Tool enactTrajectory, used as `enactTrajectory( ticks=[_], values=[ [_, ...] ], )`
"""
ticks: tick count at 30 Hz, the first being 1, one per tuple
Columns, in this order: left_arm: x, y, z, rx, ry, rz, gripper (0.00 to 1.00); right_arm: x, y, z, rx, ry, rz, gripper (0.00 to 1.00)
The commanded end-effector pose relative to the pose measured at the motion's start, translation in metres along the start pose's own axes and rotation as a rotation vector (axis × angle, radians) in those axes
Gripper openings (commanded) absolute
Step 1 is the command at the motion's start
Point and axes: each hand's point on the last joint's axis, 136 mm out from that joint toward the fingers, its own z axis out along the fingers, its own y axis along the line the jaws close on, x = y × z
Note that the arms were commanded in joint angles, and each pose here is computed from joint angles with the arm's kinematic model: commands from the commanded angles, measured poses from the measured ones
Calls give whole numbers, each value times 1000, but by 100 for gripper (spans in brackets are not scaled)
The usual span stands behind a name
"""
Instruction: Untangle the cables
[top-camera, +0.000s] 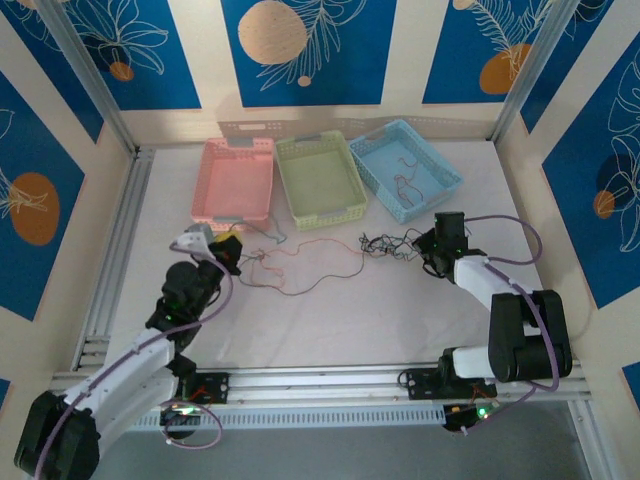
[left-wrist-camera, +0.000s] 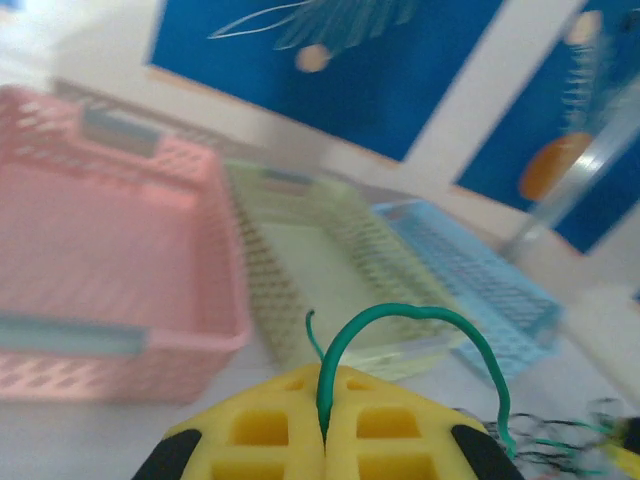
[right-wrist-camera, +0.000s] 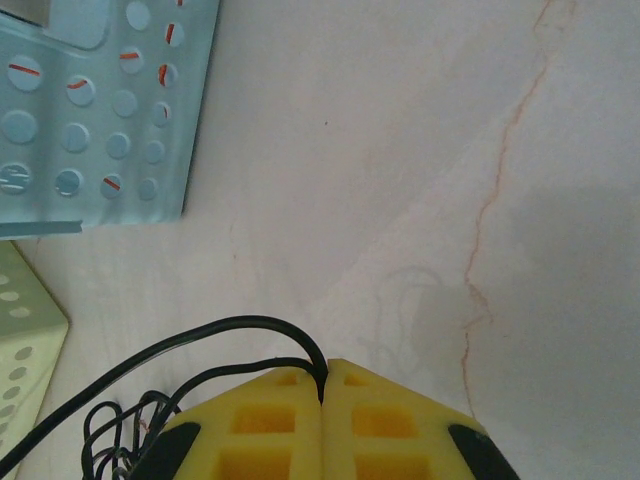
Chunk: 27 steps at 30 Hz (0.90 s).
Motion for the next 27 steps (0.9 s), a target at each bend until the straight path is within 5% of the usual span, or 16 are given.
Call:
enactTrajectory(
  ticks=[1, 7, 15, 20, 25, 27],
  values=[
    [-8, -46, -1, 177, 152, -12, 0, -4, 12, -2, -27, 1, -14, 0],
    [0, -76, -20, 246, 420, -11, 0, -4, 12, 0, -21, 4, -14, 0],
    [-19, -66, -53, 122, 454, 51, 0, -4, 12, 0, -15, 3, -13, 0],
    [-62, -25, -83, -172, 345, 165, 0, -5, 10, 1, -7, 1, -12, 0],
    [-153, 54, -167, -806, 28, 278, 0, -4, 9, 1, 4, 1, -12, 0],
    [-167, 55, -180, -825, -64, 272, 0, -5, 10, 0, 2, -4, -16, 0]
  ],
)
